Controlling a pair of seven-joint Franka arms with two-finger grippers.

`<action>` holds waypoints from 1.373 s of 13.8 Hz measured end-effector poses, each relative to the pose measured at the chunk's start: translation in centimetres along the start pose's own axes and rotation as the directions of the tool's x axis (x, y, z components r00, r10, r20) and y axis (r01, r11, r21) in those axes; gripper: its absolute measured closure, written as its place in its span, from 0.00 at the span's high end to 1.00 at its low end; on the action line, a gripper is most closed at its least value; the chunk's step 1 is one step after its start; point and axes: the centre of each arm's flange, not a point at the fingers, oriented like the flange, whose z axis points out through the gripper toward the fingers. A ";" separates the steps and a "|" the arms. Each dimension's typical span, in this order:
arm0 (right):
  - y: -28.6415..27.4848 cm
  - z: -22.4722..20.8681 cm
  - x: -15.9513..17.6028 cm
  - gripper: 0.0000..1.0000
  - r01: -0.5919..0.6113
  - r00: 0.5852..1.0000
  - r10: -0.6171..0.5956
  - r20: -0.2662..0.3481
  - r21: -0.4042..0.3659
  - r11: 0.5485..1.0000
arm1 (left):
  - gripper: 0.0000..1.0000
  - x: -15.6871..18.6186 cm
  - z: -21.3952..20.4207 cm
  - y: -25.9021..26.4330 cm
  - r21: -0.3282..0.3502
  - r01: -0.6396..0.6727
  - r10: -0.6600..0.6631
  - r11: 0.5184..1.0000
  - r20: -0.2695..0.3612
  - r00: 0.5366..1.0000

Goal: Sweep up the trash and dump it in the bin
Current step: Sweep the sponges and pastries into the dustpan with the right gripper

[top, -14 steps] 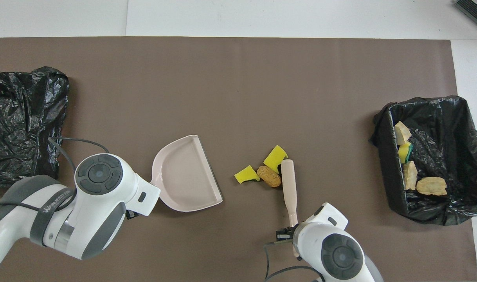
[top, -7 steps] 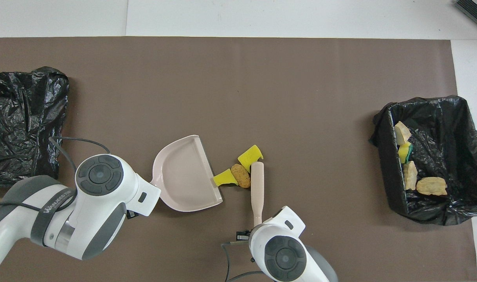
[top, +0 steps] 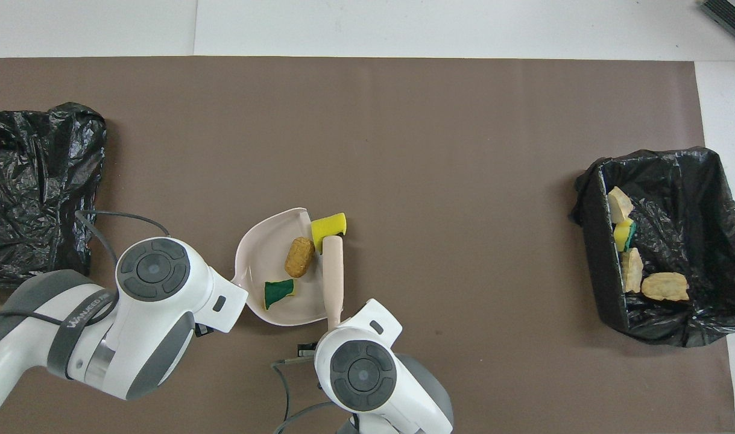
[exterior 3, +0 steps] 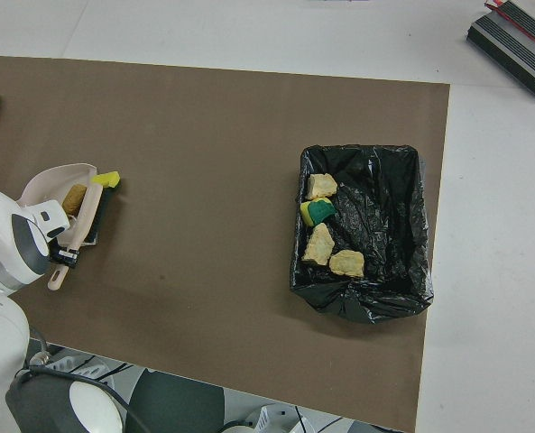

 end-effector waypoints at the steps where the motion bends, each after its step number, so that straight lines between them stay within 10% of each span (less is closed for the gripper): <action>1: -0.3 -0.7 0.2 0.26 -0.005 1.000 0.005 0.015 -0.001 1.000 | 0.32 0.0 0.0 0.0 0.000 0.000 0.000 1.000 0.000 1.000; 8: 6.2 -5.6 3.5 0.26 0.113 0.992 -0.100 0.073 -0.202 0.973 | 0.32 0.0 0.0 0.0 0.000 0.000 0.000 1.000 -0.001 1.000; 14: 10.2 -3.4 8.2 0.26 0.377 0.926 -0.365 0.102 -0.154 0.913 | 0.32 0.0 0.0 0.0 0.001 0.002 -0.002 1.000 -0.001 1.000; 19: 5.7 0.1 5.8 0.26 0.425 0.901 -0.417 0.123 -0.057 0.903 | 0.32 0.0 0.0 0.0 0.001 0.003 -0.003 1.000 -0.001 1.000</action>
